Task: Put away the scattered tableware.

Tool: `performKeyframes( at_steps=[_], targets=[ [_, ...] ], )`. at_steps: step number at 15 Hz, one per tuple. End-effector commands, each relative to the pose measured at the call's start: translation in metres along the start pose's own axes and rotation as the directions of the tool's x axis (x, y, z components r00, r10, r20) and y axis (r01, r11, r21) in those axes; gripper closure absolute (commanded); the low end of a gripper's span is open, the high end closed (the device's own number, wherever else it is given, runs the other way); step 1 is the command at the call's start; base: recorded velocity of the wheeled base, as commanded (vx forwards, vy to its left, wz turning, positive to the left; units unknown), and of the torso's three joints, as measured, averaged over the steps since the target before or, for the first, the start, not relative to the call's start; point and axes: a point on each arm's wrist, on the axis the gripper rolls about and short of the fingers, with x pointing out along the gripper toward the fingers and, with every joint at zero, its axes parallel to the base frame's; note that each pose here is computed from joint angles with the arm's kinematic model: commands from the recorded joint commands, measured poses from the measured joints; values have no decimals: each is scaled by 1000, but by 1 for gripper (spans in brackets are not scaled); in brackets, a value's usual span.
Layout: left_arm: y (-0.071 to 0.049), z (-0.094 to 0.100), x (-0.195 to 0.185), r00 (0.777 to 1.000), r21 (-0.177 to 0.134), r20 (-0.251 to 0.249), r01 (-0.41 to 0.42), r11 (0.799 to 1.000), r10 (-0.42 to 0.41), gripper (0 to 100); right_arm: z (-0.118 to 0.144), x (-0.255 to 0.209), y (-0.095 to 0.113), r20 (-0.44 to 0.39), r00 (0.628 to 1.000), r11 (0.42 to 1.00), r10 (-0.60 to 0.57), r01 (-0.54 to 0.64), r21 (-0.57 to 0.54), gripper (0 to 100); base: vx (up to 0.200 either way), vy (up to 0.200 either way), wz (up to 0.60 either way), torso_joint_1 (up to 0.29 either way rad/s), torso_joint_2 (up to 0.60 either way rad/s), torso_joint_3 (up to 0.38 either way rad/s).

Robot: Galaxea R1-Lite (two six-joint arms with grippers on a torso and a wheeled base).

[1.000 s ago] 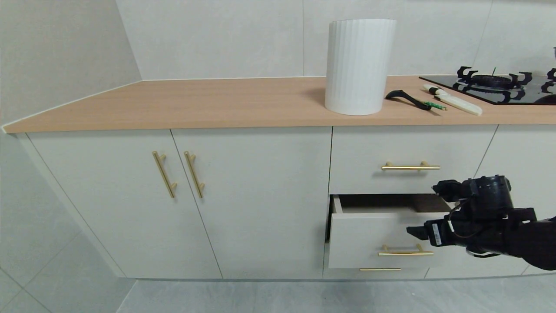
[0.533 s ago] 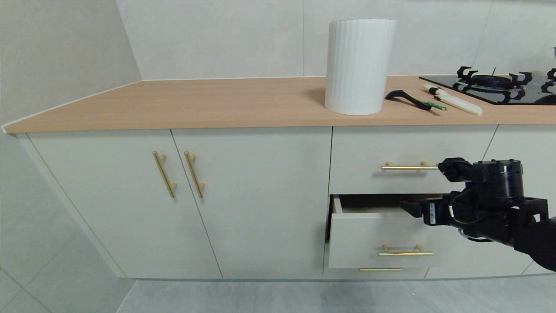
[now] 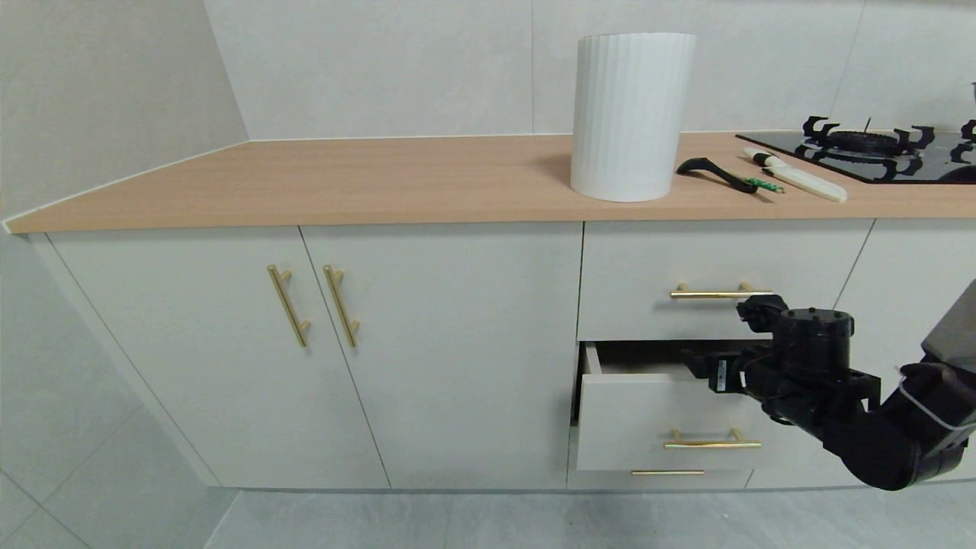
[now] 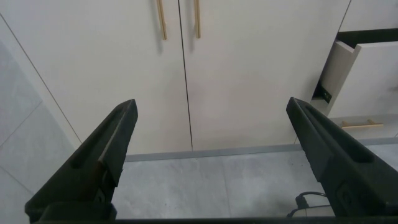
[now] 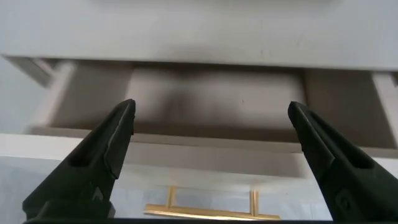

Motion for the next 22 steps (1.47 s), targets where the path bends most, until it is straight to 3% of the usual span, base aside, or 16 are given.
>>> performKeyframes(
  at_steps=[1,9,15,22],
  targets=[
    [0,0,0,1000,0,-2,0,1000,0,0,-21,13,0,-57,998,1000,-9,9,-11,0,0,0,0,0,0,0],
    [0,0,0,1000,0,0,0,1000,0,0,-19,8,0,-67,998,1000,-7,6,-16,0,0,0,0,0,0,0],
    [0,0,0,1000,0,0,0,1000,0,0,-9,-7,-1,-136,991,1000,-11,8,-25,0,0,0,0,0,0,0],
    [0,0,0,1000,0,-2,0,1000,0,0,-8,-29,8,-287,958,998,11,-30,-62,0,0,0,0,0,0,0]
  ],
)
